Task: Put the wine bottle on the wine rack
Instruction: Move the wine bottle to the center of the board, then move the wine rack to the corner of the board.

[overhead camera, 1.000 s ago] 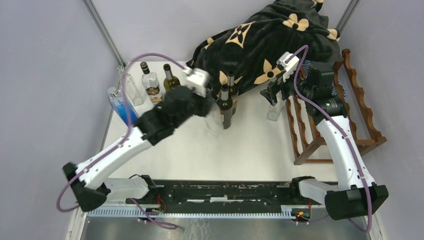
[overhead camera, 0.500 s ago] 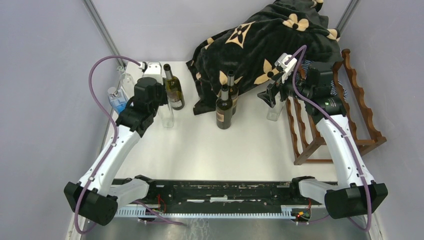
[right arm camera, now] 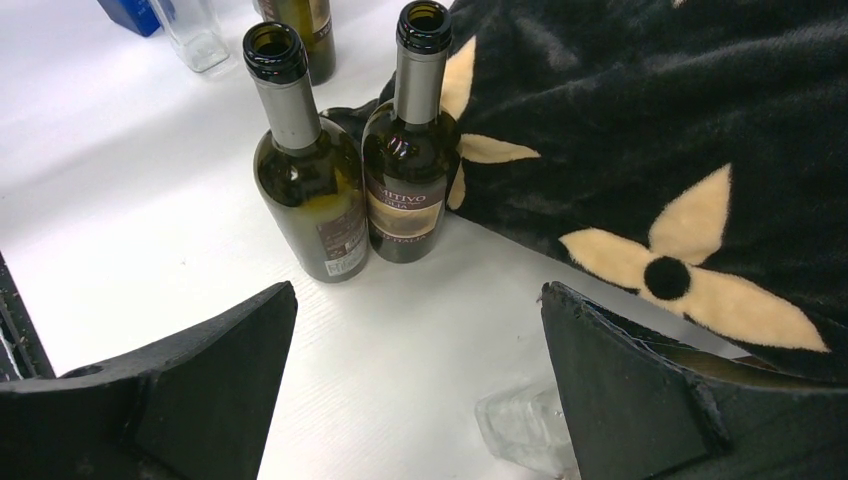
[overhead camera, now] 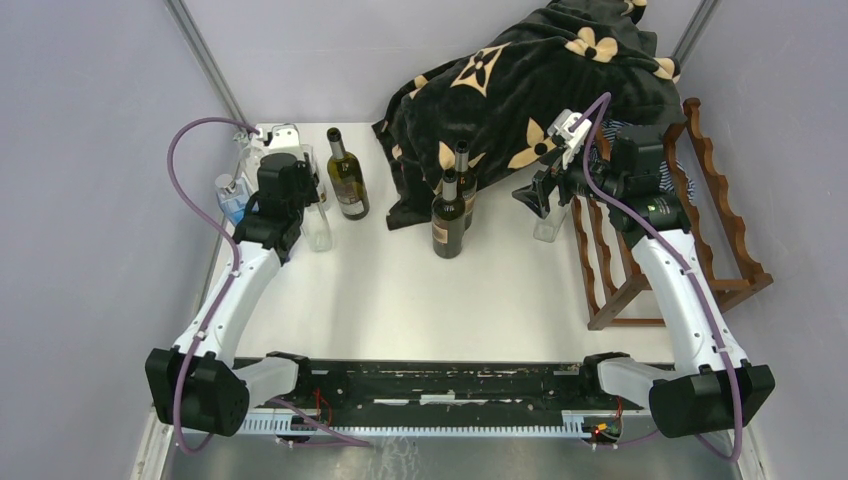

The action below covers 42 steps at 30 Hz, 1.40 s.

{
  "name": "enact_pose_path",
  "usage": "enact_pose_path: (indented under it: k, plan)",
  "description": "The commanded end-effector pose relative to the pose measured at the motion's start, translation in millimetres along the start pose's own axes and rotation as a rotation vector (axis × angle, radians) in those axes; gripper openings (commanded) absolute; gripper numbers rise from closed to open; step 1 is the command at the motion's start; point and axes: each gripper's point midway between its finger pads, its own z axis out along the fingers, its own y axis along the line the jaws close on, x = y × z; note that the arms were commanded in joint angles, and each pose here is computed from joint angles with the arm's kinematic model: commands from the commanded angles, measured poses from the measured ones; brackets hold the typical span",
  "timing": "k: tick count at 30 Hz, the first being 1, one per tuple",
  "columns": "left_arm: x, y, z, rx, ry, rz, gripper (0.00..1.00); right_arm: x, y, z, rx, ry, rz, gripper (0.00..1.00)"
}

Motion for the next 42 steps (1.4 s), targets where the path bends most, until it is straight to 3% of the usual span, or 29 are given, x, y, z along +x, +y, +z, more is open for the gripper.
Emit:
enact_pose_path:
  k: [1, 5, 15, 23, 26, 31, 37, 42]
  plan:
    - [-28, 0, 7, 0.01, -0.119, -0.035, 0.06, -12, 0, 0, -0.012, -0.049, -0.028, 0.98]
    - [-24, 2, 9, 0.006, -0.113, -0.034, 0.17, -11, 0, 0, -0.014, -0.048, -0.027, 0.98]
    - [-31, 3, -7, 0.025, -0.116, -0.057, 0.59, -12, 2, 1, -0.022, -0.052, -0.025, 0.98]
    - [-63, -6, -41, 0.121, -0.153, -0.082, 0.71, -11, 3, -1, -0.029, -0.048, -0.053, 0.98]
    - [-79, -13, -61, 0.19, -0.172, -0.076, 0.8, -13, 1, -3, -0.021, -0.045, -0.097, 0.98]
    - [-100, -56, -105, 0.497, -0.213, -0.059, 0.98, -17, -19, -9, 0.075, -0.003, -0.164, 0.98]
    - [-100, -117, -146, 0.915, -0.186, -0.158, 1.0, -5, -77, -24, 0.334, 0.123, -0.127, 0.98]
    - [-87, -142, -168, 1.103, -0.144, -0.227, 1.0, 13, -99, -30, 0.409, 0.191, -0.093, 0.97]
